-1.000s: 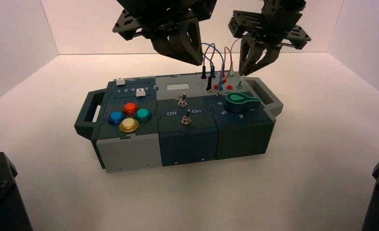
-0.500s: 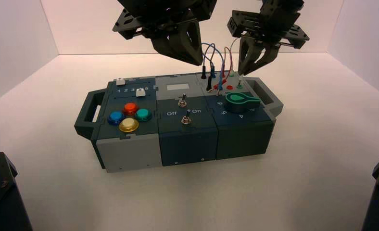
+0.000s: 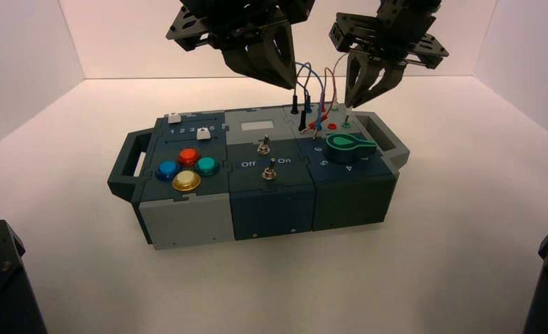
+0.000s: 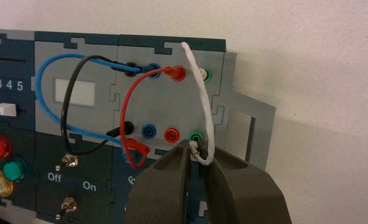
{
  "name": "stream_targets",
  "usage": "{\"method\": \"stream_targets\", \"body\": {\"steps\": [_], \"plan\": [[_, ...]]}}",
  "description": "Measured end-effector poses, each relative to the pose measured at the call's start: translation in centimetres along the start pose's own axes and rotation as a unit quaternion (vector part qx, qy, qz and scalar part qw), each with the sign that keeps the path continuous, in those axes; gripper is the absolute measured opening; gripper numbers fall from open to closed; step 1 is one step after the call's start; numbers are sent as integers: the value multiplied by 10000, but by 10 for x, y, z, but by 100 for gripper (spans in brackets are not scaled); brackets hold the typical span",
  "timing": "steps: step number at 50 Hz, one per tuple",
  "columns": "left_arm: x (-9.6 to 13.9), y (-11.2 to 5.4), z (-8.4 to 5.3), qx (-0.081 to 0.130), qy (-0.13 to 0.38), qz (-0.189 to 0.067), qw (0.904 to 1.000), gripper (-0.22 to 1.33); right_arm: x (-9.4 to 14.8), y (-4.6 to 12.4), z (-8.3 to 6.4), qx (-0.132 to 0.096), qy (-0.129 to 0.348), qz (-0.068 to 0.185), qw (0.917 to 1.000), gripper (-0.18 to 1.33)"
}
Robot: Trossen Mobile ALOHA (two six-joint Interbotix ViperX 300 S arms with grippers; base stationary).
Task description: Insert the white wire.
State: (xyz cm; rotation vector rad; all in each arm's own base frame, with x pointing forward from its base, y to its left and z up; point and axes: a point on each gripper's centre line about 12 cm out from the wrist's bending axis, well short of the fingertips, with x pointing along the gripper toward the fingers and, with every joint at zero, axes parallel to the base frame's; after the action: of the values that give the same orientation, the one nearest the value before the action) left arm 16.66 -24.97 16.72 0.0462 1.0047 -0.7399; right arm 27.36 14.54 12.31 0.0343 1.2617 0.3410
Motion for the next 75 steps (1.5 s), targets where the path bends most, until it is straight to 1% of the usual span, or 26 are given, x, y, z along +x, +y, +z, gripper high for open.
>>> {"method": "stream_targets", "body": {"steps": [12,55,75], "plan": [[0,0,0,9,-3,6,10000,-16,1,-4,1,27,9,-45,10000,2],[1,0,0,21,27,17,10000,-16,3,-5,0,32,31,-53,10000,2],[2,0,-1,21,34,19,10000,-16,4,-4,3,31,31,-51,10000,2]]}}
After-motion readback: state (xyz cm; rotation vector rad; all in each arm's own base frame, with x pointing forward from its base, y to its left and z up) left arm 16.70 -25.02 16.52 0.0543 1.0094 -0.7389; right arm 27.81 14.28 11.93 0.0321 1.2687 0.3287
